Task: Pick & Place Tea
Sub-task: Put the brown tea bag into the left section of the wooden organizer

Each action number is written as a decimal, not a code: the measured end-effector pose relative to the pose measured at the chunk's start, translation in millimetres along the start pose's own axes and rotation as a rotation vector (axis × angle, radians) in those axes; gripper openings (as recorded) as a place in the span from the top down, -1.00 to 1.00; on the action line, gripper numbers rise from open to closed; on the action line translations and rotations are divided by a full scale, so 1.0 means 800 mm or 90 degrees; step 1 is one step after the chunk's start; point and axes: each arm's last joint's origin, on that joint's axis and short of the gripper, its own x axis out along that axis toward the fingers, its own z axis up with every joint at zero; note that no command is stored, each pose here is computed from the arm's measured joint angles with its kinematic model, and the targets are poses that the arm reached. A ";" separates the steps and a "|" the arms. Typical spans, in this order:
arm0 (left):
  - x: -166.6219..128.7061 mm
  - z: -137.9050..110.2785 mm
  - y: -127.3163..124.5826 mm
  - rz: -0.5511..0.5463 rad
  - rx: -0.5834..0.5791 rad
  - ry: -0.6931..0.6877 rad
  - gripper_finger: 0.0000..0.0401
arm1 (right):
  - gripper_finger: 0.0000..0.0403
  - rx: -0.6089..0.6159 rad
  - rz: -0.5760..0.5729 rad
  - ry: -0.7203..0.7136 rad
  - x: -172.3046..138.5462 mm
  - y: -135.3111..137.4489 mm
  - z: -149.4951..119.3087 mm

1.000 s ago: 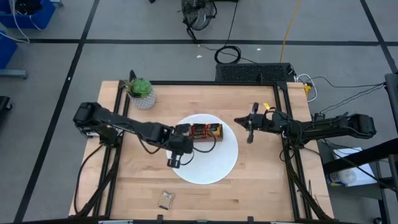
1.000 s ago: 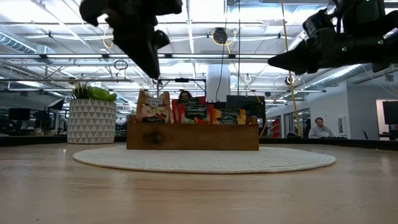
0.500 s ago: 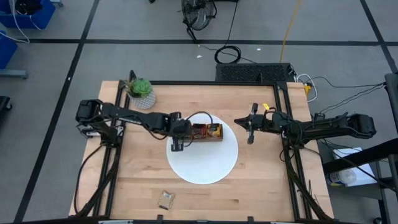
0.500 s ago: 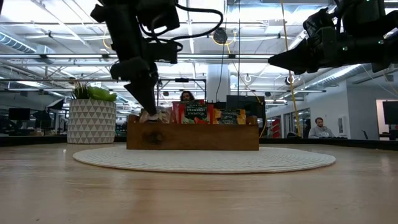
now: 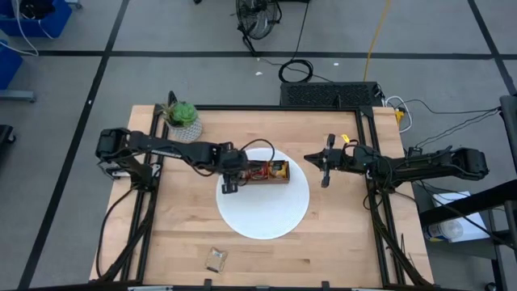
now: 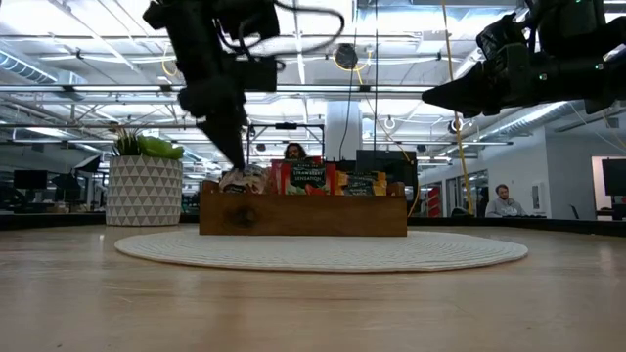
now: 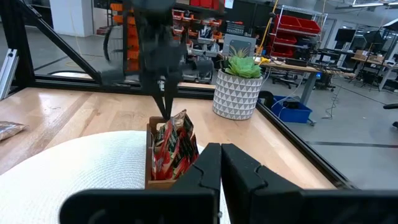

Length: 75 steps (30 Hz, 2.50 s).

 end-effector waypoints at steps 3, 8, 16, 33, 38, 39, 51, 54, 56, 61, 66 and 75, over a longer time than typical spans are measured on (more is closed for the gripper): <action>-0.014 0.003 -0.003 -0.007 -0.015 -0.037 0.98 | 1.00 0.000 0.000 0.000 0.000 0.000 0.000; -0.031 0.002 -0.012 -0.040 -0.020 -0.055 0.87 | 1.00 0.000 0.000 -0.001 0.000 0.000 0.000; -0.079 -0.028 -0.064 -0.227 -0.017 0.008 0.92 | 1.00 0.001 -0.001 -0.001 0.000 0.000 0.000; -0.076 -0.047 -0.279 -0.548 -0.362 0.103 0.62 | 1.00 0.036 0.000 0.006 0.000 0.000 -0.001; -0.043 -0.074 -0.314 -0.488 -0.360 0.161 0.86 | 1.00 0.068 0.003 0.041 0.000 0.001 -0.008; -0.035 -0.081 -0.317 -0.466 -0.366 0.188 0.91 | 1.00 0.071 0.003 0.043 0.000 0.001 -0.008; 0.031 -0.105 -0.318 -0.284 -0.385 0.233 0.95 | 1.00 0.073 0.040 0.032 -0.001 0.014 -0.005; 0.033 -0.096 -0.307 -0.228 -0.425 0.158 0.98 | 1.00 0.072 0.052 0.029 -0.001 0.018 -0.004; 0.035 -0.088 -0.297 -0.172 -0.465 0.070 0.95 | 1.00 0.072 0.056 0.025 -0.001 0.019 -0.003; 0.045 -0.064 -0.271 -0.051 -0.443 -0.144 0.92 | 1.00 0.082 0.055 0.027 -0.001 0.020 -0.004; 0.053 -0.032 -0.246 -0.020 -0.328 -0.218 0.98 | 1.00 0.098 0.054 0.036 0.002 0.021 -0.007; 0.033 -0.029 -0.239 -0.117 -0.027 -0.137 0.82 | 1.00 0.113 0.038 0.053 0.010 0.022 -0.016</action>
